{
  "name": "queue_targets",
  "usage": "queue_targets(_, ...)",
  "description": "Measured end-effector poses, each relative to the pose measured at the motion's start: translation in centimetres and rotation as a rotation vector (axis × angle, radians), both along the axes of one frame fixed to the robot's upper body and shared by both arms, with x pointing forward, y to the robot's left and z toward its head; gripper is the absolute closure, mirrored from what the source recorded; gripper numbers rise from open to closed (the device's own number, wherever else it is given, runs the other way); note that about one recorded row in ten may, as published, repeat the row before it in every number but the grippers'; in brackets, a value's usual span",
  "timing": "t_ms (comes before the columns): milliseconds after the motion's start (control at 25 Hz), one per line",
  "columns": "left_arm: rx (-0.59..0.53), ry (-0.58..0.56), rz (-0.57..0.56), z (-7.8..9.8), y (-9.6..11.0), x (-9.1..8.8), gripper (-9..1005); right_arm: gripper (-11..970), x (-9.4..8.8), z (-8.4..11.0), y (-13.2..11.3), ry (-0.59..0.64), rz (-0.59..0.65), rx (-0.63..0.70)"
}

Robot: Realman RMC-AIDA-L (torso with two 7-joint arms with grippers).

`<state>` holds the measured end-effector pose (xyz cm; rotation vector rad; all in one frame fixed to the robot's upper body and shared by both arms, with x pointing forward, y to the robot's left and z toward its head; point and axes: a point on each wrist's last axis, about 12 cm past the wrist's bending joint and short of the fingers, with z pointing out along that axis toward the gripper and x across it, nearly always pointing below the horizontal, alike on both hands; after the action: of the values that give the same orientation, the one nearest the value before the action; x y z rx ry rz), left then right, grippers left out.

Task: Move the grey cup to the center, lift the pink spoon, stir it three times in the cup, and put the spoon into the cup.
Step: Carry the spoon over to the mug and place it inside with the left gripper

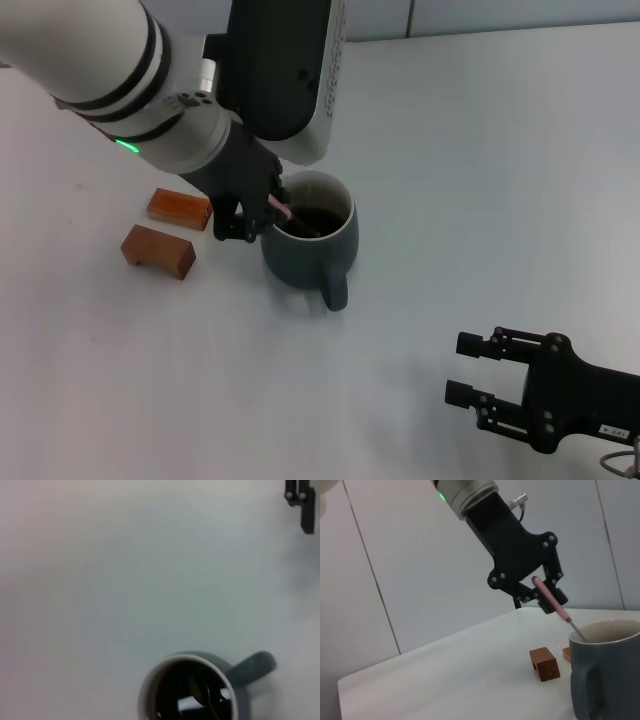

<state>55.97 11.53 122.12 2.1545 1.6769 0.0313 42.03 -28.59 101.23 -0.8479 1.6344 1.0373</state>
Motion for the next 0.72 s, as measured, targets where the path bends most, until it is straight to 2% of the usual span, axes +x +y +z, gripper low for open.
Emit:
queue_targets(200, -0.024, -0.032, 0.019, -0.2, -0.1, 0.5, 864, 376, 0.0, 0.0, 0.0, -0.001, 0.002, 0.004)
queue_targets(400, 0.008, -0.049, 0.058, -0.5, 0.4, 1.0, 864, 376, -0.1, 0.0, 0.0, 0.0, 0.002, 0.005)
queue_targets(720, 0.047, 0.012, 0.058, -0.4, 0.9, 0.3, 864, 377, -0.1, 0.0, -0.1, 0.001, 0.002, 0.004)
